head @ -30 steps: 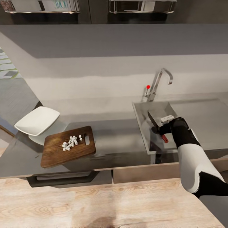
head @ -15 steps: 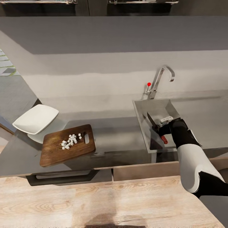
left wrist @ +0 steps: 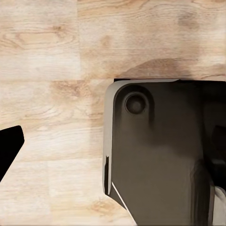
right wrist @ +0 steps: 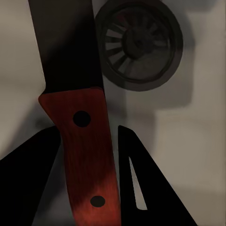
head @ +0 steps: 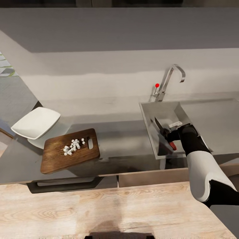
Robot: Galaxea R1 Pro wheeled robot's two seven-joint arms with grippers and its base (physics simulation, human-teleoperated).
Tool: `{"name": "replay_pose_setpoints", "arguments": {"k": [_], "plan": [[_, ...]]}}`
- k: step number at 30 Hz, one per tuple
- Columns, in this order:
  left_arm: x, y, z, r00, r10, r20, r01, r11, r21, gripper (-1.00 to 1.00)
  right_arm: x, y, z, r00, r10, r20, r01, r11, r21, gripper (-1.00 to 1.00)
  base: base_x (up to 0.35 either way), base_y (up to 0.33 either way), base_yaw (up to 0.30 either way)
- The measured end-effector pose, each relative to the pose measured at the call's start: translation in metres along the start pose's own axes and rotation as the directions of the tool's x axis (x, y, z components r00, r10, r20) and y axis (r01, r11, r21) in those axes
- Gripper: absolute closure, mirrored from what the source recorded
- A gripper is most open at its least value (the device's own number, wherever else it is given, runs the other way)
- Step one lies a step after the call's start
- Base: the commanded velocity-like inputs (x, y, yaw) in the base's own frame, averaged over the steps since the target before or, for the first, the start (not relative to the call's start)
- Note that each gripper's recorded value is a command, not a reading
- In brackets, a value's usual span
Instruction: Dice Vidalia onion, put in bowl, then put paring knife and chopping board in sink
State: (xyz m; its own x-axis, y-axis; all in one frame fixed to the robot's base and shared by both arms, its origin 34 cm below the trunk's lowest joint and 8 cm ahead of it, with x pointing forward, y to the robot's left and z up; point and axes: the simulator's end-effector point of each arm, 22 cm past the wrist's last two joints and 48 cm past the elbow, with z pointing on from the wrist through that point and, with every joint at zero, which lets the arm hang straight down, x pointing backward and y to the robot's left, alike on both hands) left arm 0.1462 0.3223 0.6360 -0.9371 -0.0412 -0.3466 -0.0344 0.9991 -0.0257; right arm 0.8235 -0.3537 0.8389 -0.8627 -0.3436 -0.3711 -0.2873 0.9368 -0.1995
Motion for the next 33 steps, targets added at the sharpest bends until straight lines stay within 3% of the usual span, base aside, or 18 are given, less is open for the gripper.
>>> {"name": "replay_pose_setpoints", "arguments": {"k": [9,10,25,29,31,33], "plan": [[0.003,0.000,-0.001,1.000,0.000,-0.010,0.000,1.000,0.000,-1.00,0.004,0.001,0.005,1.000,-0.002,-0.009,0.002,1.000,-0.002,1.00,0.000,0.000,0.000],[0.004,0.000,-0.001,1.000,0.000,-0.010,0.000,1.000,0.000,-1.00,0.004,0.001,0.005,1.000,-0.003,-0.008,0.002,1.000,-0.002,-1.00,0.000,0.000,0.000],[0.003,0.000,-0.001,1.000,0.000,-0.010,0.000,1.000,0.000,-1.00,-0.001,-0.001,0.002,1.000,0.000,0.005,0.000,1.000,0.004,-1.00,0.000,0.000,0.000],[0.003,0.000,-0.001,1.000,0.000,-0.009,0.000,1.000,0.000,-1.00,-0.035,-0.028,-0.027,0.995,0.018,0.094,-0.025,0.997,0.075,-1.00,0.000,0.000,0.000],[0.004,0.000,-0.001,1.000,0.000,-0.009,0.000,1.000,0.000,-1.00,-0.060,-0.052,-0.060,0.986,0.049,0.161,-0.072,0.988,0.138,-1.00,0.000,0.000,0.000],[0.003,0.000,-0.001,1.000,0.000,-0.009,0.000,1.000,0.000,-1.00,-0.079,-0.068,-0.100,0.969,0.111,0.221,-0.151,0.973,0.174,-1.00,0.000,0.000,0.000]]}}
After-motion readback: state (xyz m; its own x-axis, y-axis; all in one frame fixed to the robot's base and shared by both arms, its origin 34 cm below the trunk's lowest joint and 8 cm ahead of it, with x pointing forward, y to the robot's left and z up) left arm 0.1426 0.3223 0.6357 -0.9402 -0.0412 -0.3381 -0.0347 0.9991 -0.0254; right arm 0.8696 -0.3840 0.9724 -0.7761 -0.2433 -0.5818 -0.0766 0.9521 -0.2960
